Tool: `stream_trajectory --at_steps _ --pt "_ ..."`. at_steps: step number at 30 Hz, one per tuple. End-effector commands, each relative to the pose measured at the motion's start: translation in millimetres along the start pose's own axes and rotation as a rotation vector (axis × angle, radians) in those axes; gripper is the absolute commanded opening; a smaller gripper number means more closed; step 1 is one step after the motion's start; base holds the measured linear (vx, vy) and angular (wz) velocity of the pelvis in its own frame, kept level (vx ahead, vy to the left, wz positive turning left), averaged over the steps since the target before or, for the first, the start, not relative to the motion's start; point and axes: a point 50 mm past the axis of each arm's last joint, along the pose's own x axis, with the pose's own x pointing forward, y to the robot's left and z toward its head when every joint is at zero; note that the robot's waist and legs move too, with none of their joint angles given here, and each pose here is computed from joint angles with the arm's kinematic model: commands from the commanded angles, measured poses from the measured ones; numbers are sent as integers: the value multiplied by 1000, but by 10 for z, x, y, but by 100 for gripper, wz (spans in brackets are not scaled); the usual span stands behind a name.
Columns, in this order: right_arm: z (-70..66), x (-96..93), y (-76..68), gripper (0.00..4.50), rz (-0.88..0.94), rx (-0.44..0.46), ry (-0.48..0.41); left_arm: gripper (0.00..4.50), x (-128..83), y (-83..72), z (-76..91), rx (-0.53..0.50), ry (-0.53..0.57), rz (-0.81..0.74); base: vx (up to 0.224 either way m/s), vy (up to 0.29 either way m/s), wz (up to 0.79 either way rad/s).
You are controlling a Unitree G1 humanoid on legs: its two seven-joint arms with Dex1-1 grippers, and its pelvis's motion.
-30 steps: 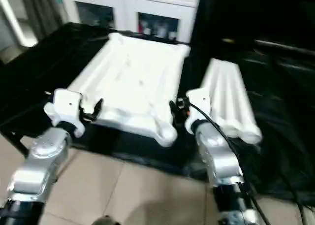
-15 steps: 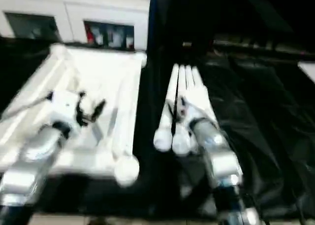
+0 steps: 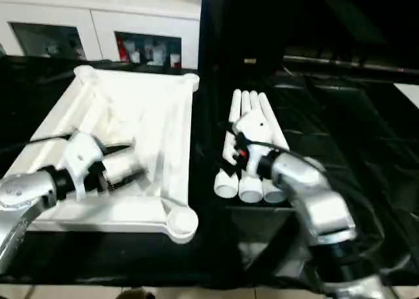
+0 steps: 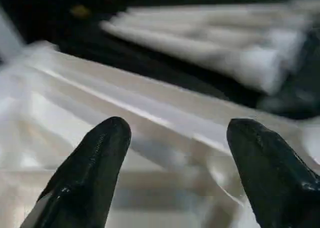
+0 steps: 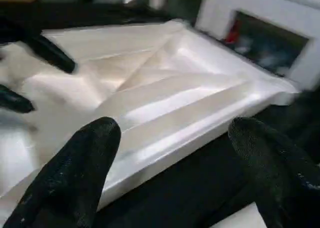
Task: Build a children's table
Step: Move to table
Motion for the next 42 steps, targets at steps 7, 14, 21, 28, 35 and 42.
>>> stream_trajectory --at_steps 7,14,21,28,35,42 --pt "-55 -143 38 391 190 -39 127 326 -17 -234 65 -40 81 -332 0 0 0" --pt "-124 -229 122 391 278 -19 192 266 -71 -469 -3 -102 185 -490 0 0 0" --pt "-158 -222 213 391 339 -20 215 202 -8 -439 -103 -27 255 -415 0 0 0" --pt "-180 -229 289 391 376 -19 234 151 1 -383 -183 20 305 -353 0 0 0" --pt "-166 -220 330 391 399 -12 224 110 -5 -324 -280 54 357 -312 0 0 0" --pt "-179 -216 338 391 408 -11 225 45 15 -262 -348 73 387 -271 0 0 0"
